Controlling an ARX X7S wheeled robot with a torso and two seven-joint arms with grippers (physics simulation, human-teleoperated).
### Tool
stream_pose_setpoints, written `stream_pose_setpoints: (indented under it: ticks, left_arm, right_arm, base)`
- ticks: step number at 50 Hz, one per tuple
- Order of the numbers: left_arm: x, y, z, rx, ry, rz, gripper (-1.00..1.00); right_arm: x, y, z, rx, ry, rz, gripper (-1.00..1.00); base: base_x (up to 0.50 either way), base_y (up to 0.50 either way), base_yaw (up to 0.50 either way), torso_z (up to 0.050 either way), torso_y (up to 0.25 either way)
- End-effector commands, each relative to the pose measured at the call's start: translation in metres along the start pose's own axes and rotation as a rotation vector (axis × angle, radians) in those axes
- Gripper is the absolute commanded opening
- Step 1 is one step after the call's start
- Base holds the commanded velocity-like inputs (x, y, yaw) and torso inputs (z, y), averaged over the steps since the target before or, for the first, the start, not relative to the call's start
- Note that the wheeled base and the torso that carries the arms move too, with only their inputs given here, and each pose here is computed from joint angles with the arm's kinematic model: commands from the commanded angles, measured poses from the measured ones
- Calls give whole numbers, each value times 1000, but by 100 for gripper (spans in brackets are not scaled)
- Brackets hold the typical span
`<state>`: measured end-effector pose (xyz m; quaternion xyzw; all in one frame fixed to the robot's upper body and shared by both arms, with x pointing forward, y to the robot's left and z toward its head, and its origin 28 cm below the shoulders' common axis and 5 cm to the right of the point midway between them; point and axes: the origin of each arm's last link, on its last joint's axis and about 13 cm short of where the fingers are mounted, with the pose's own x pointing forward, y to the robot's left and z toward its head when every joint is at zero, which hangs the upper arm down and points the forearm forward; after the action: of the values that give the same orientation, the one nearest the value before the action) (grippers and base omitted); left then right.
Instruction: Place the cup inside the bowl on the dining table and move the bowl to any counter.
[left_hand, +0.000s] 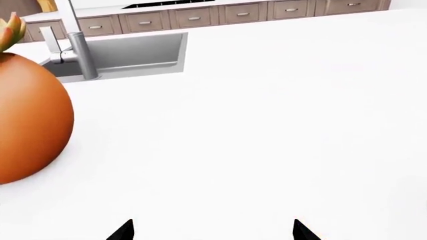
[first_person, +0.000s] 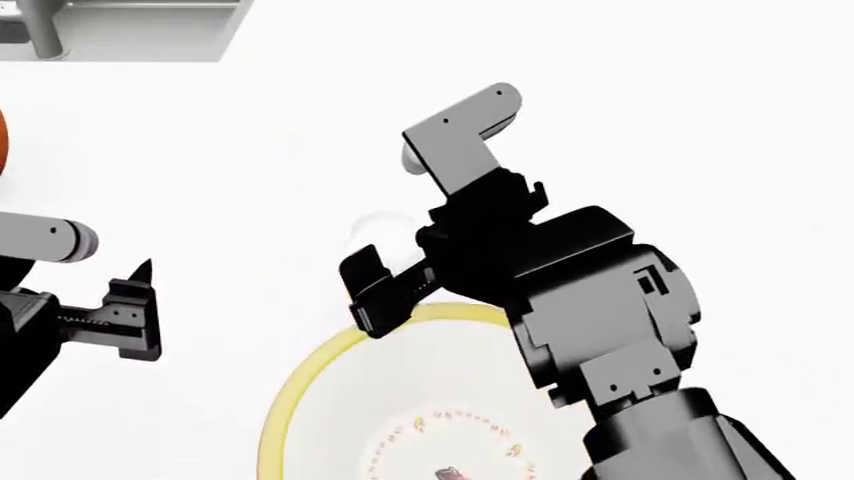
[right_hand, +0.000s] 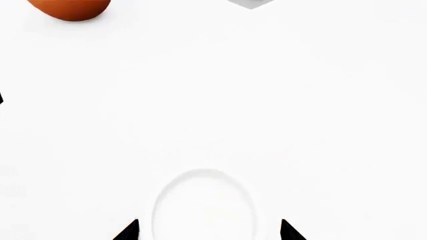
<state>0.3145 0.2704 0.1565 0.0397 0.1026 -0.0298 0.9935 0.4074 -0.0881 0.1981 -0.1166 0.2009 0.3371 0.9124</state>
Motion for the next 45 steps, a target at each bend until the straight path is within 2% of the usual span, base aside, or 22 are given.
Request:
stream_pose_setpoints:
  ticks: [1, 16, 17, 24, 33, 42, 45]
  left_arm:
    - [0, 0, -2, -1, 6, 1, 100]
    - [0, 1, -3, -2, 9, 4, 100]
    - [0, 1, -3, -2, 9, 5, 100]
    - [2, -1, -4, -3, 11, 5, 100]
    - [-2, 5, -5, -5, 11, 5, 100]
    - [2, -1, -1, -1, 5, 1, 100]
    - [1, 2, -2, 2, 7, 2, 100]
  right_arm:
    - [12, 1, -8, 10, 30, 28, 100]
    - [15, -1, -10, 29, 35, 22, 100]
    - [15, -1, -11, 29, 35, 22, -100]
    - [16, 0, -10, 27, 30, 20, -100]
    - [11, -1, -2, 15, -1, 6, -100]
    - [-2, 3, 14, -30, -55, -26, -100]
    - [-9, 7, 20, -50, -77, -33, -100]
  base:
    - [0, 0, 0, 0, 0]
    - [0, 0, 0, 0, 0]
    - [0, 0, 0, 0, 0]
    - [0, 0, 0, 0, 0]
    - [0, 0, 0, 0, 0]
    - [0, 0, 0, 0, 0]
    - [0, 0, 0, 0, 0]
